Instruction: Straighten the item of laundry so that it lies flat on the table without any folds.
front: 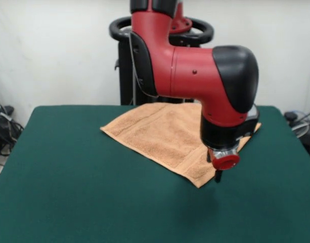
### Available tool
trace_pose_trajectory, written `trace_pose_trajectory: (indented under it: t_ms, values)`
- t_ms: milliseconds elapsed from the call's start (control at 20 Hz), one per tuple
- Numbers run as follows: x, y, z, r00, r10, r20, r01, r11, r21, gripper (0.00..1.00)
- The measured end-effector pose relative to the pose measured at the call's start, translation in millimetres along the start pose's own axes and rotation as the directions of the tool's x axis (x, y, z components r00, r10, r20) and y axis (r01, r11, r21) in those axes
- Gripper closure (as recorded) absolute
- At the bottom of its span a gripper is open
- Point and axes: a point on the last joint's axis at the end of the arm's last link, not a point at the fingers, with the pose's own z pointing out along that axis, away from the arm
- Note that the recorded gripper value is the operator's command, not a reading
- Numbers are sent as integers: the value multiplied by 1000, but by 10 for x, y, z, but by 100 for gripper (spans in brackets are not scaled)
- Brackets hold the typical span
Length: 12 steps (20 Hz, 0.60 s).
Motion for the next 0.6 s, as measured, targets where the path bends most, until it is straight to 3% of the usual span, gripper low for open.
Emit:
trace_pose_trajectory:
  t_ms: [600]
  values:
    - [126,4,79,1000,-13,13,13,1000,-26,0]
